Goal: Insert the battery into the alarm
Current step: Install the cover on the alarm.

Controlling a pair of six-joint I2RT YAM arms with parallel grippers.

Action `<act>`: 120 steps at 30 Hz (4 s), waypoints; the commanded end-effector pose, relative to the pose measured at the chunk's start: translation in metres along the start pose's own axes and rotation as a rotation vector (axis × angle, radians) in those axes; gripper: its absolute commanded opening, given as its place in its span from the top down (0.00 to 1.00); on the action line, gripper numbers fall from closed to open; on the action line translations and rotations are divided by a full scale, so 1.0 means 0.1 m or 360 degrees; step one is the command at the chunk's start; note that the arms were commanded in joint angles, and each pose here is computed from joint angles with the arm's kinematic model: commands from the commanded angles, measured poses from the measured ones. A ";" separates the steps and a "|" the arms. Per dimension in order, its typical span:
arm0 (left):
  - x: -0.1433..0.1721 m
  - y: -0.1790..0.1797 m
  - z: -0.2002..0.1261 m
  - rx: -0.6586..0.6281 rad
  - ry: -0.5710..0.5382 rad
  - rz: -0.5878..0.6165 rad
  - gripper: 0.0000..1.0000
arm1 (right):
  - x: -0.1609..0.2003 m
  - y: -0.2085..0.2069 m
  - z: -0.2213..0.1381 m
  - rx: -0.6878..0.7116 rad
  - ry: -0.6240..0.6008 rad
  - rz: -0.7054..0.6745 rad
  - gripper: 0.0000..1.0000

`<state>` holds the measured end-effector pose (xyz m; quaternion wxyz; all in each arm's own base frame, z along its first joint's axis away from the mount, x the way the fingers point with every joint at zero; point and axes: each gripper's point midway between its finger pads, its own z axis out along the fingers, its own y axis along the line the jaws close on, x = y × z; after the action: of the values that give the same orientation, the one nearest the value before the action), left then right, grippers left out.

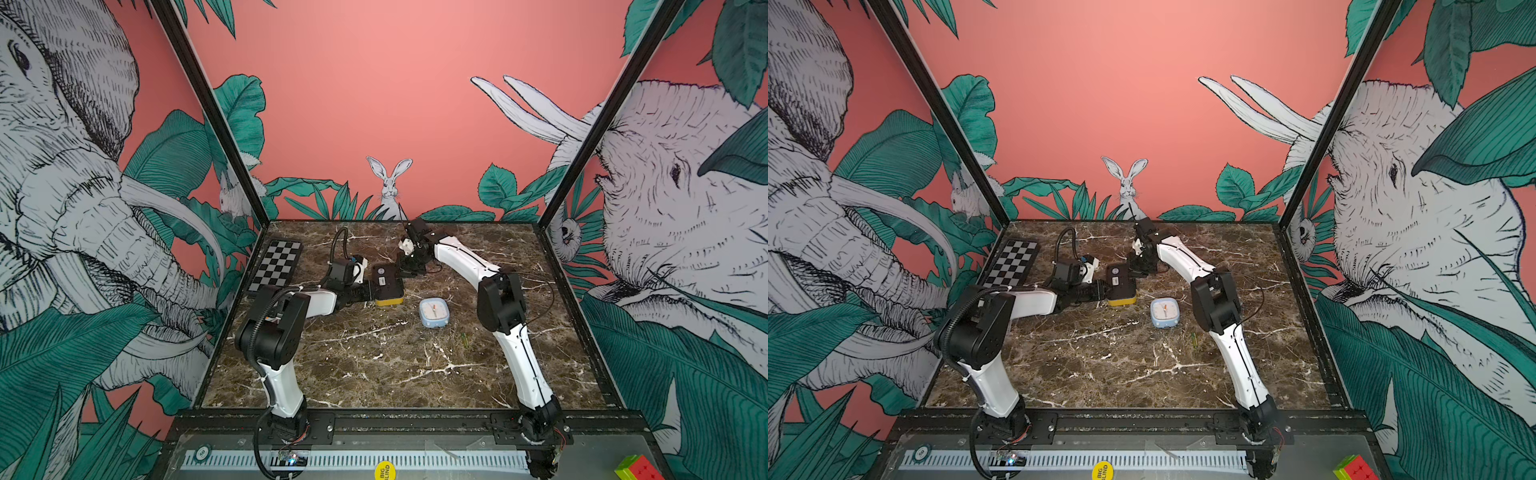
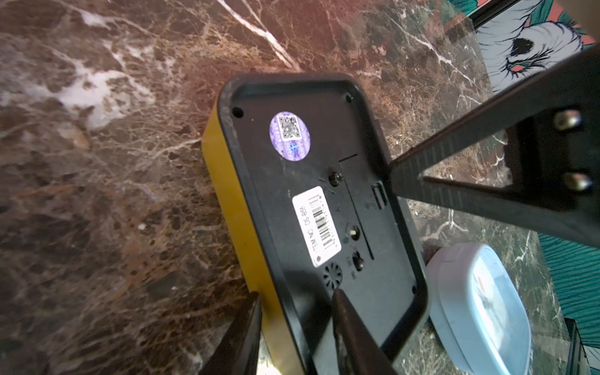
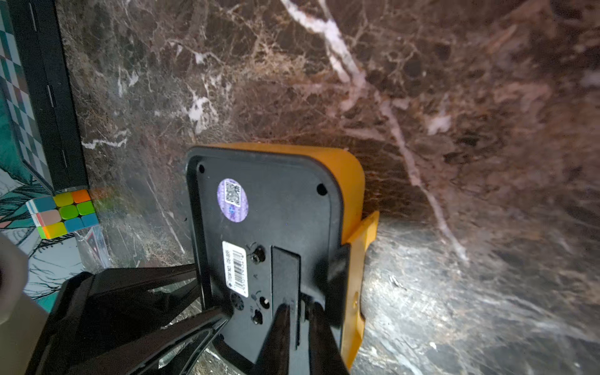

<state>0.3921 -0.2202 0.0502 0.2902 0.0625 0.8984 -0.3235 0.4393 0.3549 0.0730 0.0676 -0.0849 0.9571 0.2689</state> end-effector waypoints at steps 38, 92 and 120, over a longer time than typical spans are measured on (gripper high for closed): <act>0.03 0.04 0.08 -0.0019 0.0041 -0.0032 0.64 | 0.06 0.29 0.19 -0.0247 0.0026 -0.0131 0.98; 0.06 0.07 0.09 -0.0039 0.0064 -0.0043 0.64 | -0.10 0.31 -0.14 -0.0301 -0.0214 -0.0115 1.00; 0.06 0.07 0.09 -0.0044 0.0064 -0.0042 0.64 | -0.05 0.06 -0.02 -0.0039 -0.0137 -0.0191 0.87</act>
<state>0.4029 -0.2178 0.0504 0.2954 0.0503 0.8994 -0.3181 0.4474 0.3581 0.0892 0.1338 -0.1181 0.9385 0.2956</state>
